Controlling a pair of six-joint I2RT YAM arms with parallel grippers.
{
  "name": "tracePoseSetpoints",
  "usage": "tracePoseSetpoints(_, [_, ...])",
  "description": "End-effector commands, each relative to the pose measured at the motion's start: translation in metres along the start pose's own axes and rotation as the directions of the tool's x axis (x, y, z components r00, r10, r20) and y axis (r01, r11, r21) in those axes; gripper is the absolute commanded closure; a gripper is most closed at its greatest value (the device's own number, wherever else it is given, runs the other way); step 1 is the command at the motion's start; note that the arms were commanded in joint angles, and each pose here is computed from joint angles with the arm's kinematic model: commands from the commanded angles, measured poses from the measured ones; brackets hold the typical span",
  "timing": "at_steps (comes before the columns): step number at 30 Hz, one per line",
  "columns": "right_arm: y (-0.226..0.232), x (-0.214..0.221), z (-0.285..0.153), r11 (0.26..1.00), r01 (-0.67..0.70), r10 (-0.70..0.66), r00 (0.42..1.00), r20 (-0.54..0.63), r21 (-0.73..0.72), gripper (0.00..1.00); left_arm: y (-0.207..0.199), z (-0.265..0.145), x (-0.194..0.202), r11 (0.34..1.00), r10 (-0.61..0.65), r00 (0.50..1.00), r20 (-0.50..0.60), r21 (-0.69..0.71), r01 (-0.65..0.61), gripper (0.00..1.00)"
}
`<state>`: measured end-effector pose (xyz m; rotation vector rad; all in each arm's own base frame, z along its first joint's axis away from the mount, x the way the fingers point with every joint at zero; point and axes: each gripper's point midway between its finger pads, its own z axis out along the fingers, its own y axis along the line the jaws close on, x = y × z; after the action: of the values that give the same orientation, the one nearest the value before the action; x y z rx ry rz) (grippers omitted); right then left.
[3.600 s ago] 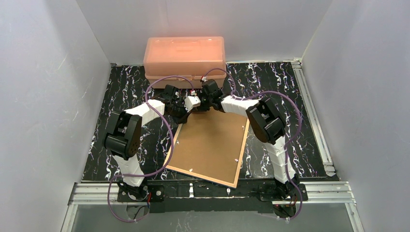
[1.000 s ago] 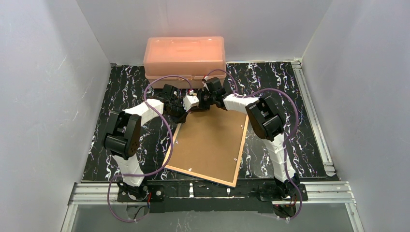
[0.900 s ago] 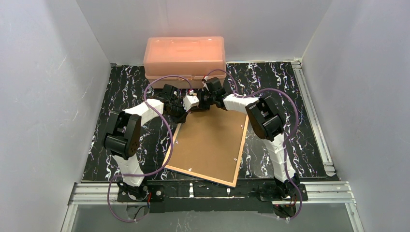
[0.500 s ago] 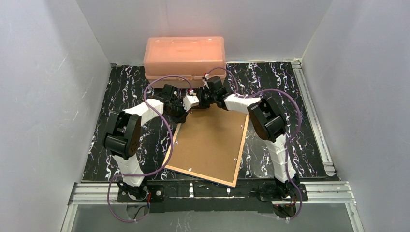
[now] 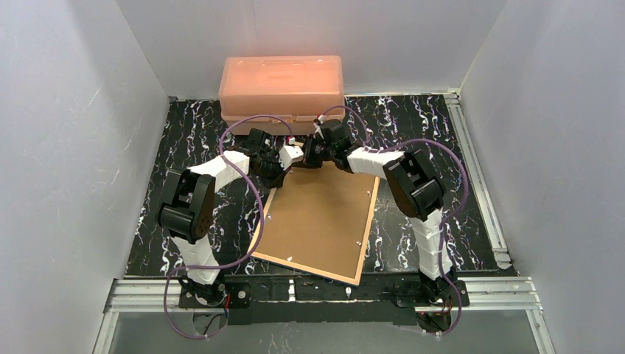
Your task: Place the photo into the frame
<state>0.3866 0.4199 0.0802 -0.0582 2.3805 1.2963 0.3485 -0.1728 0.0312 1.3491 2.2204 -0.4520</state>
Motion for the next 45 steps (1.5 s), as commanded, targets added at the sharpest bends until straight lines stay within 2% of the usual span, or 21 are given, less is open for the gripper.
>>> tracePoseSetpoints(1, [-0.004,0.01,0.011,1.0,-0.031,0.031,0.999,-0.03,-0.003,0.9,-0.009,-0.001,0.042,0.998,-0.051,0.988,-0.145,0.016,0.054,1.0])
tracePoseSetpoints(8, [-0.021,0.021,0.019,0.997,-0.057,0.061,0.995,-0.079,0.055,0.9,-0.009,-0.001,0.043,0.998,-0.05,0.989,-0.143,0.016,0.053,1.0])
tracePoseSetpoints(24, [-0.031,0.017,0.033,0.994,-0.047,0.055,0.996,-0.073,0.097,0.9,-0.009,-0.001,0.04,0.999,-0.047,0.99,-0.134,0.017,0.05,1.0])
tracePoseSetpoints(45, [-0.027,0.022,0.037,0.991,0.058,-0.04,0.989,-0.143,0.124,0.9,-0.01,-0.002,0.036,0.998,-0.052,0.991,-0.126,0.022,0.056,1.0])
